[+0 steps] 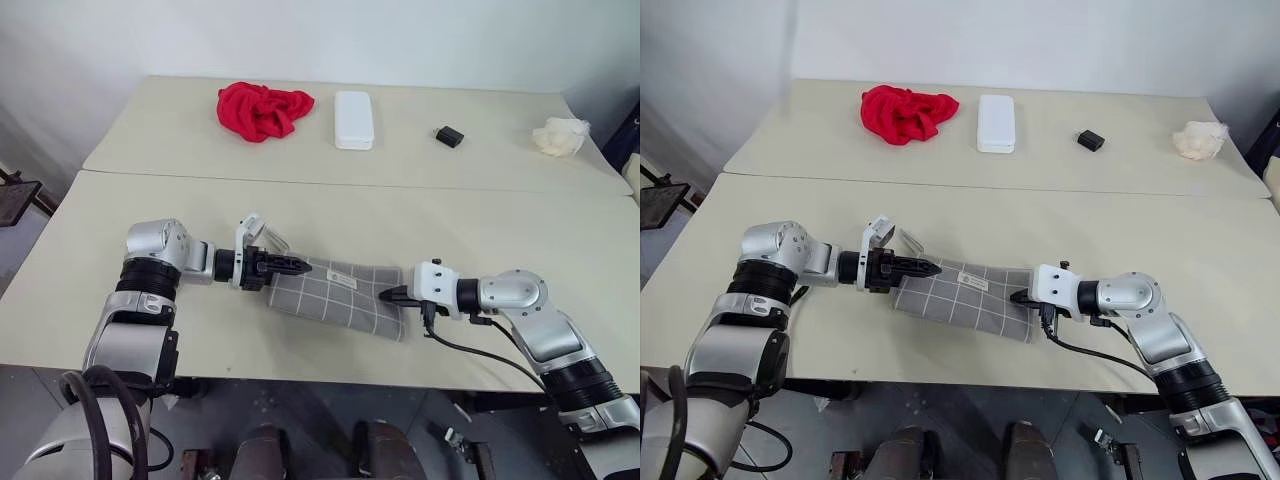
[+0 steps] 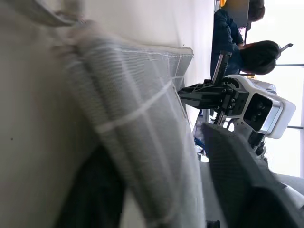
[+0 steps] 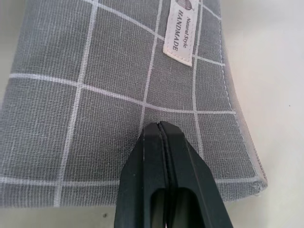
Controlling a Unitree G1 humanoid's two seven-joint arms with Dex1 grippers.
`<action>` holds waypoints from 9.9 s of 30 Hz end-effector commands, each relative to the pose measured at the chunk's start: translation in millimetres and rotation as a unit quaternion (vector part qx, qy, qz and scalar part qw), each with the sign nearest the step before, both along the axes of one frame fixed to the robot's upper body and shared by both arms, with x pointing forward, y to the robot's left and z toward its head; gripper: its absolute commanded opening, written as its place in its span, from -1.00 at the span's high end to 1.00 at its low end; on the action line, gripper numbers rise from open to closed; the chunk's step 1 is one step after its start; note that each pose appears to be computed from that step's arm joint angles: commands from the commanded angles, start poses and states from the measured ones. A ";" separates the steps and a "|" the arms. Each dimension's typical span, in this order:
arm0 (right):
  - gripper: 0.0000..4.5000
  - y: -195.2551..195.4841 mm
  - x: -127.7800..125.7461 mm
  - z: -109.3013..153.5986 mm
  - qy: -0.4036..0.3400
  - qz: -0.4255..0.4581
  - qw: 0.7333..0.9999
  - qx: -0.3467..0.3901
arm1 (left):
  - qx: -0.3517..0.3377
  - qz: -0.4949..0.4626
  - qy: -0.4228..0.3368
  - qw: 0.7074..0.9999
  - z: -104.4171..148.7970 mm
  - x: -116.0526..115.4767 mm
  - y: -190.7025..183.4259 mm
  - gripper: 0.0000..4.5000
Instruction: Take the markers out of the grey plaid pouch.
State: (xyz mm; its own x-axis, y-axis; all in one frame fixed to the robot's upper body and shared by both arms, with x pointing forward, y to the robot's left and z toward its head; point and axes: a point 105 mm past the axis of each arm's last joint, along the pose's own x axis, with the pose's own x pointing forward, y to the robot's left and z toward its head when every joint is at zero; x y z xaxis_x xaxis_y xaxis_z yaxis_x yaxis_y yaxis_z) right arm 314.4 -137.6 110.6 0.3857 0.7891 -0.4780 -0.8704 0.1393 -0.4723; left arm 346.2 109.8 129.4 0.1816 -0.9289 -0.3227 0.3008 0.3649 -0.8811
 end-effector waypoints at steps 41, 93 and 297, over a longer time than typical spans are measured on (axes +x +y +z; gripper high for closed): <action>-1.00 -64.5 -14.9 81.5 0.026 -0.124 0.965 0.229 | 0.063 -0.030 -0.773 0.631 79.3 -5.8 10.7 0.71; 1.00 14.5 -9.9 -12.1 0.010 0.018 1.000 0.015 | 0.041 -0.076 -0.207 0.975 0.9 0.0 -5.1 -0.79; 0.99 32.6 3.3 162.3 0.026 0.004 0.962 0.272 | 0.107 -0.045 -0.879 0.462 84.5 4.4 -34.6 1.00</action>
State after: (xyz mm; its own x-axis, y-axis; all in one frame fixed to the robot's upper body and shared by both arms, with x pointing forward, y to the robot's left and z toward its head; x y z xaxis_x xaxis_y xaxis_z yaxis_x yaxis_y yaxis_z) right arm 328.9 -120.5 262.6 0.4243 0.9054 -0.0171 -0.8825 0.4092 -0.2319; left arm 353.7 80.0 203.5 0.3229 -0.9373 0.1315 0.5459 0.2979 0.7831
